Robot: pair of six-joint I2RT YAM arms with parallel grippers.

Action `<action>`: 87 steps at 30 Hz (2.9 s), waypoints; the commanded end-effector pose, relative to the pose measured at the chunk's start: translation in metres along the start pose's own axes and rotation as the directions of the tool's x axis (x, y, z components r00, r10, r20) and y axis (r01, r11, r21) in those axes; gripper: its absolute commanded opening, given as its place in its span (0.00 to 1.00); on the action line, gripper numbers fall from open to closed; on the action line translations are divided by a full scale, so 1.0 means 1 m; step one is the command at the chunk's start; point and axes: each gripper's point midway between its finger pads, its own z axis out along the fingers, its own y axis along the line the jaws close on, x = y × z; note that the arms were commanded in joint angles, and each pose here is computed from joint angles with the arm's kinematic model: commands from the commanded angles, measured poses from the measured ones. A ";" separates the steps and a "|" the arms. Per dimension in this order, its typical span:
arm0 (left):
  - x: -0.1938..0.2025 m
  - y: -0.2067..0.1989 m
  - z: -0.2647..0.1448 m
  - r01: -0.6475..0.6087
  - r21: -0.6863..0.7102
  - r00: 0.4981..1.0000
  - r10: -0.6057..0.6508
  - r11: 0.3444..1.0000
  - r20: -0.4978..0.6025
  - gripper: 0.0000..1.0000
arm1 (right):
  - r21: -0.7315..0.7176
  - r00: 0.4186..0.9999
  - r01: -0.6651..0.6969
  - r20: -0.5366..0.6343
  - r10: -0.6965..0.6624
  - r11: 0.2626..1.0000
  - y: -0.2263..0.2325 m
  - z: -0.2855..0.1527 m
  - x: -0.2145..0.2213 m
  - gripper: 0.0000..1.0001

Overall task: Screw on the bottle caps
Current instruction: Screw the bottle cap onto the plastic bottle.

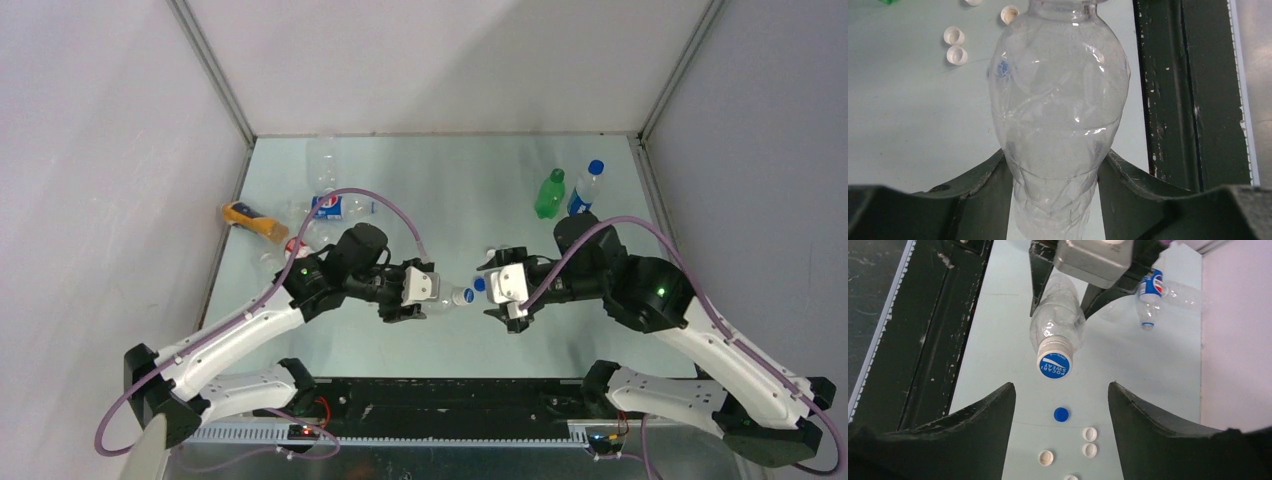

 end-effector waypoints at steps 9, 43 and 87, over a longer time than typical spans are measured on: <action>-0.026 -0.001 -0.008 -0.060 0.036 0.996 0.057 0.998 0.075 0.00 | -0.048 0.994 0.107 0.003 -0.107 0.993 -0.002 0.016 -0.008 0.57; -0.038 0.075 -0.036 -0.117 -0.579 0.982 0.182 0.807 0.055 0.00 | 0.299 0.371 -0.892 0.054 0.927 0.339 -0.029 0.078 0.026 0.00; -0.040 -0.003 -0.008 -0.089 -0.039 0.996 0.090 0.995 0.028 0.00 | -0.003 0.997 0.076 0.002 -0.076 0.997 0.006 0.012 -0.008 0.58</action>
